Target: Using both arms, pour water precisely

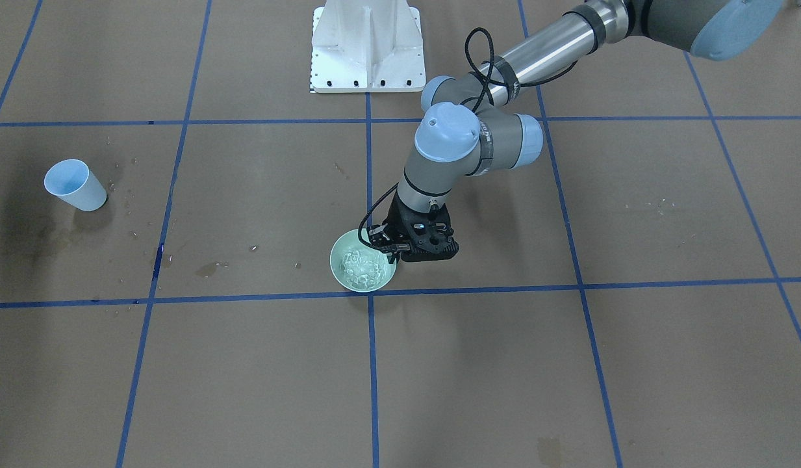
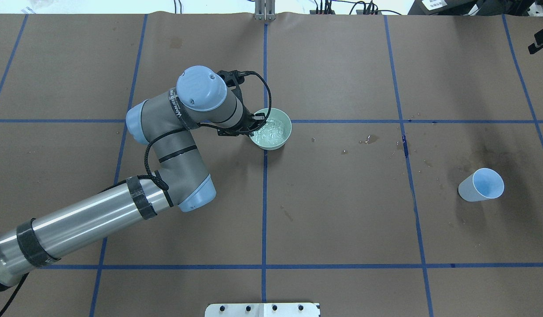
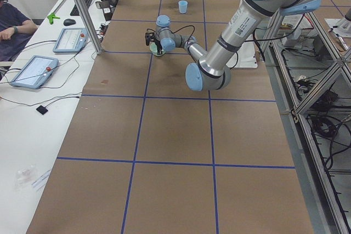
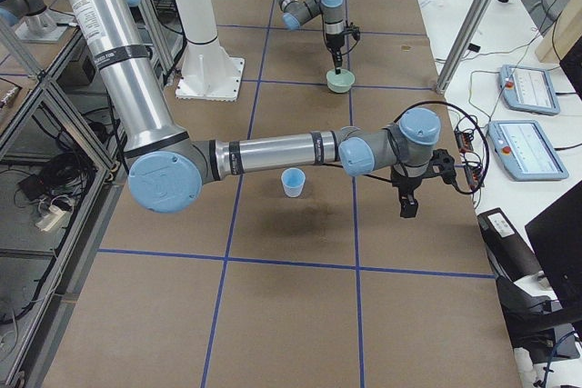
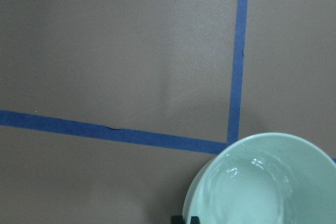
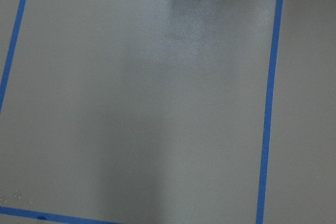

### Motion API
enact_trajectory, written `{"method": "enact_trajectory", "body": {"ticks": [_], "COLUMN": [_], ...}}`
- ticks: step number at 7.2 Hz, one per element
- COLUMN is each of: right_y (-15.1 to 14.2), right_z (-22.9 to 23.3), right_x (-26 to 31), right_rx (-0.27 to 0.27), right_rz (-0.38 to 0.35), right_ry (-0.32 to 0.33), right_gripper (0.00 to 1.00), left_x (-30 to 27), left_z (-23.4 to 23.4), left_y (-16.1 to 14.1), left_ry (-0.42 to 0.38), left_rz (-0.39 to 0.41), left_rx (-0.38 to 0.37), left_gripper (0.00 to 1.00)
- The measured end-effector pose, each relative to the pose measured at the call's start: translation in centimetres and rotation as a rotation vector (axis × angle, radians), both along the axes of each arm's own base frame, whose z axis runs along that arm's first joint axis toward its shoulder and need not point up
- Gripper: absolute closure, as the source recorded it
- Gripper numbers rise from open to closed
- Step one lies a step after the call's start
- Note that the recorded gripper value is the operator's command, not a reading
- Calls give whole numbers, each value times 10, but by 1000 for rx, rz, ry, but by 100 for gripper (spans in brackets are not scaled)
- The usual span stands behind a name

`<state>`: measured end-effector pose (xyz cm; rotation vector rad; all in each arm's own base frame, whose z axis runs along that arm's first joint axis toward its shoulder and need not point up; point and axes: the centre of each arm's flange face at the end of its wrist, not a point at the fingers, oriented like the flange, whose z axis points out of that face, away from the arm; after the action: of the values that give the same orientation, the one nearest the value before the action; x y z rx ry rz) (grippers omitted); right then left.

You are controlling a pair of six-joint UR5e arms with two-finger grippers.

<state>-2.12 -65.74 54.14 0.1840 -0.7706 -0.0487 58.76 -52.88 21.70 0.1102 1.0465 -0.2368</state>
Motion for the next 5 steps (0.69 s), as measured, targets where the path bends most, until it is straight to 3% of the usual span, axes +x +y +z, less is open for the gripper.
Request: {"method": "enact_trajectory", "body": {"ticks": [3,5], "right_y": [1,1], "right_z": [0,-1], "right_x": [7,13], "right_rx": [-15,-16], "right_rz": [8,14], "right_ry": [-6,-16], "right_gripper": [1,1], "left_x": [-29,-73], "left_z": [-16,-1], "left_y": [-12,-23], "left_ry": [25,18], "left_rz": [-21,-25], "left_rx": [-11,-38], "left_gripper": [100,100]}}
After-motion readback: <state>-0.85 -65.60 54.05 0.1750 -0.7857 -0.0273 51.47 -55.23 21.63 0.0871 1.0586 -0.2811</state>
